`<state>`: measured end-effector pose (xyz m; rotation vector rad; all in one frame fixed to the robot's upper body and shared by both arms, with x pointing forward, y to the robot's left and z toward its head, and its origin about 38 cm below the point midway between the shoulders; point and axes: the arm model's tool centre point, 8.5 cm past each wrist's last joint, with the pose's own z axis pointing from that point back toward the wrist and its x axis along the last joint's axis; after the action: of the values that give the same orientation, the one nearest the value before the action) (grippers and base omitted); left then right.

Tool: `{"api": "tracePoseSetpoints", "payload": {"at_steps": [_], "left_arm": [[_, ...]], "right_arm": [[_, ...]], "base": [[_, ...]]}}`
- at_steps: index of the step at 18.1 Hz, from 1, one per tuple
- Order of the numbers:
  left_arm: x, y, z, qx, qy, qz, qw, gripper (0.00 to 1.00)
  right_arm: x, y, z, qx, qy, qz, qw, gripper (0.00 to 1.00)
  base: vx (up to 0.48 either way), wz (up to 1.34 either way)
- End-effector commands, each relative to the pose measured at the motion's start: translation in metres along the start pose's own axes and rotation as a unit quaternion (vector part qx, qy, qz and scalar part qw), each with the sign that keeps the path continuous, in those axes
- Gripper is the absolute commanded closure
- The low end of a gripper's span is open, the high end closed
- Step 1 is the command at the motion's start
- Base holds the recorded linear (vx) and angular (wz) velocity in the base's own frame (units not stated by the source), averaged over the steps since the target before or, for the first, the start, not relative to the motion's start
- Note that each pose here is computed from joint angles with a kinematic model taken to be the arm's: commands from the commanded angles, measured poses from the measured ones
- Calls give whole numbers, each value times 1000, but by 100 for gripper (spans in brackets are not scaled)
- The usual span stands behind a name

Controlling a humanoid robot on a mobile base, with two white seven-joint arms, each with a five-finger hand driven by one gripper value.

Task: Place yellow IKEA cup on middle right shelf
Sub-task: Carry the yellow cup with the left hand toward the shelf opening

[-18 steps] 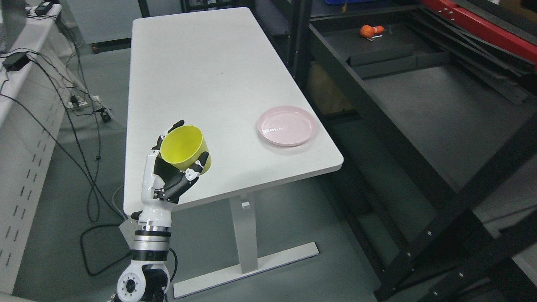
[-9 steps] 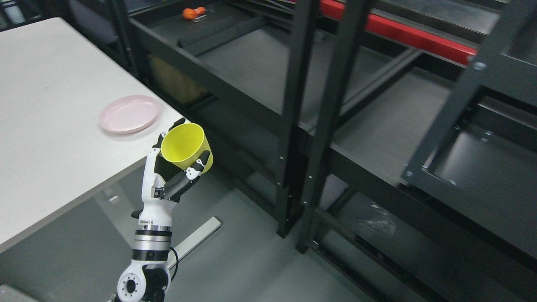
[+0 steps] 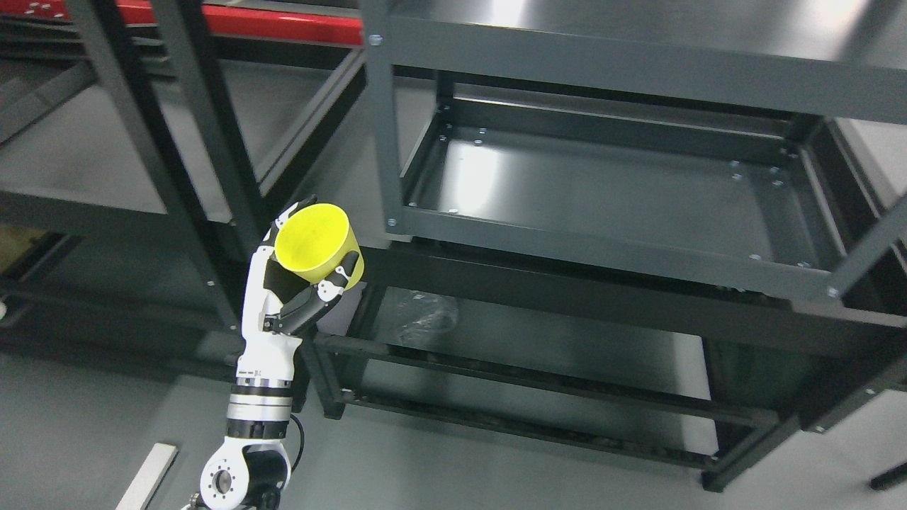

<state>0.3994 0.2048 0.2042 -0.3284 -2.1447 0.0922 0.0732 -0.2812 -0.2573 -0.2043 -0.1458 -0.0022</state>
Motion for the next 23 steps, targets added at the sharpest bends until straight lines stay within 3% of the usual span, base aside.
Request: {"api": "tracePoseSetpoints", "payload": {"at_steps": [1,23], "left_arm": [[-1,-9,-1,-20,3,-1,1000,100],[-2,-17,-3,-31,3,4,999,100]], "right_arm": [[-9,-10,-1,-6,7,-2,1000,1],[-9,-10,-1,-6,7,-2,1000,1]], "base": [[-74,-829],[62,-176]]}}
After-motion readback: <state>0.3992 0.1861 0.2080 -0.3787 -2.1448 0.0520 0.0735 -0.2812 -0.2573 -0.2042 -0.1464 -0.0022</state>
